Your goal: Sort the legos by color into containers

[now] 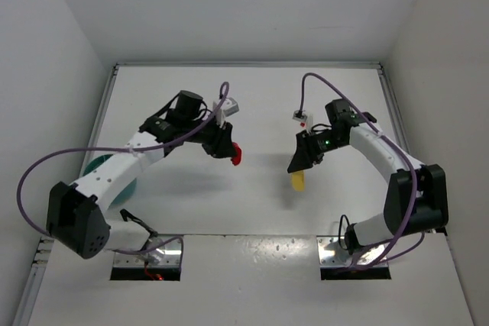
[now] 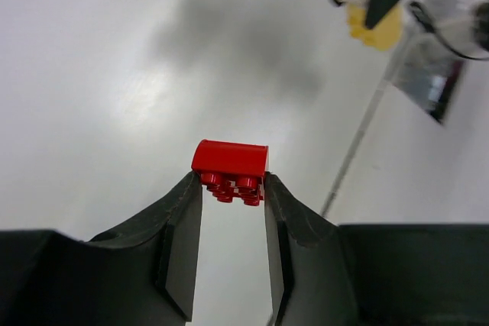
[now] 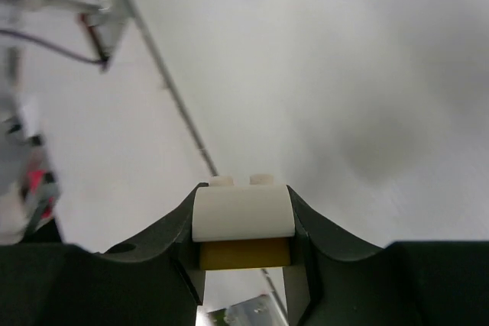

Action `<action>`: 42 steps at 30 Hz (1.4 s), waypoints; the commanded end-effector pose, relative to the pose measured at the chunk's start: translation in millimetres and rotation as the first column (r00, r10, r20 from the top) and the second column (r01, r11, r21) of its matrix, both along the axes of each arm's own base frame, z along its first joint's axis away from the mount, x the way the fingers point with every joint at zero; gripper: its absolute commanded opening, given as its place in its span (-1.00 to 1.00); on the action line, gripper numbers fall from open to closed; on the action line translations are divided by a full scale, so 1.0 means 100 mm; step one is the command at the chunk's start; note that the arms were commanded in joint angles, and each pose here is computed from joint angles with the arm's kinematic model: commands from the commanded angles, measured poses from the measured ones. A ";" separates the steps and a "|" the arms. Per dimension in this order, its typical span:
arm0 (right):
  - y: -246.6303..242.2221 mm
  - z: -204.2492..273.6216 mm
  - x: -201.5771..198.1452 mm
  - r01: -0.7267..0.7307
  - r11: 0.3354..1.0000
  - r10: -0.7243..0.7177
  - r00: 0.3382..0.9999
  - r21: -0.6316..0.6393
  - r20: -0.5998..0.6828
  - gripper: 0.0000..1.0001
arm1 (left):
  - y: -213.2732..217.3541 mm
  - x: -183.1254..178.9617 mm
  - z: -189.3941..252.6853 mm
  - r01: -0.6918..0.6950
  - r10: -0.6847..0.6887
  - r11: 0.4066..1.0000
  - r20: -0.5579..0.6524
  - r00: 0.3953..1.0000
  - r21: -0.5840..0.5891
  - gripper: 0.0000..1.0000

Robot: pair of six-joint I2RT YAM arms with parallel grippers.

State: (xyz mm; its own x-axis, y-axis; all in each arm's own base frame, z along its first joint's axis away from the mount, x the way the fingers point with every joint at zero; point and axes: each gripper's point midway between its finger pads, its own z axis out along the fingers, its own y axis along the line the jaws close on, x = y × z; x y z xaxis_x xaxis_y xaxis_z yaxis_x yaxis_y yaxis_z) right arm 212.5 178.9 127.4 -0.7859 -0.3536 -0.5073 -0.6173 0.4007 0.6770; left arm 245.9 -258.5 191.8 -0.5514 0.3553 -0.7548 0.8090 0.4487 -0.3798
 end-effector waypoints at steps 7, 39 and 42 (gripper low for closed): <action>-0.60 -0.24 0.67 0.380 0.858 -0.294 0.915 -0.346 0.275 -1.00 | 1.58 0.60 0.14 -0.580 0.499 0.752 0.305 0.812 0.314 -0.94; -0.47 -0.45 1.06 0.319 0.868 -0.288 0.948 -0.381 0.135 -1.00 | 4.22 -0.47 0.26 -0.866 0.851 -0.200 0.519 0.078 0.458 -1.00; -0.45 -0.47 1.05 0.311 0.872 -0.286 0.951 -0.378 0.122 -1.00 | 4.33 -0.56 0.14 -0.843 0.870 -0.214 0.488 0.065 0.493 -1.00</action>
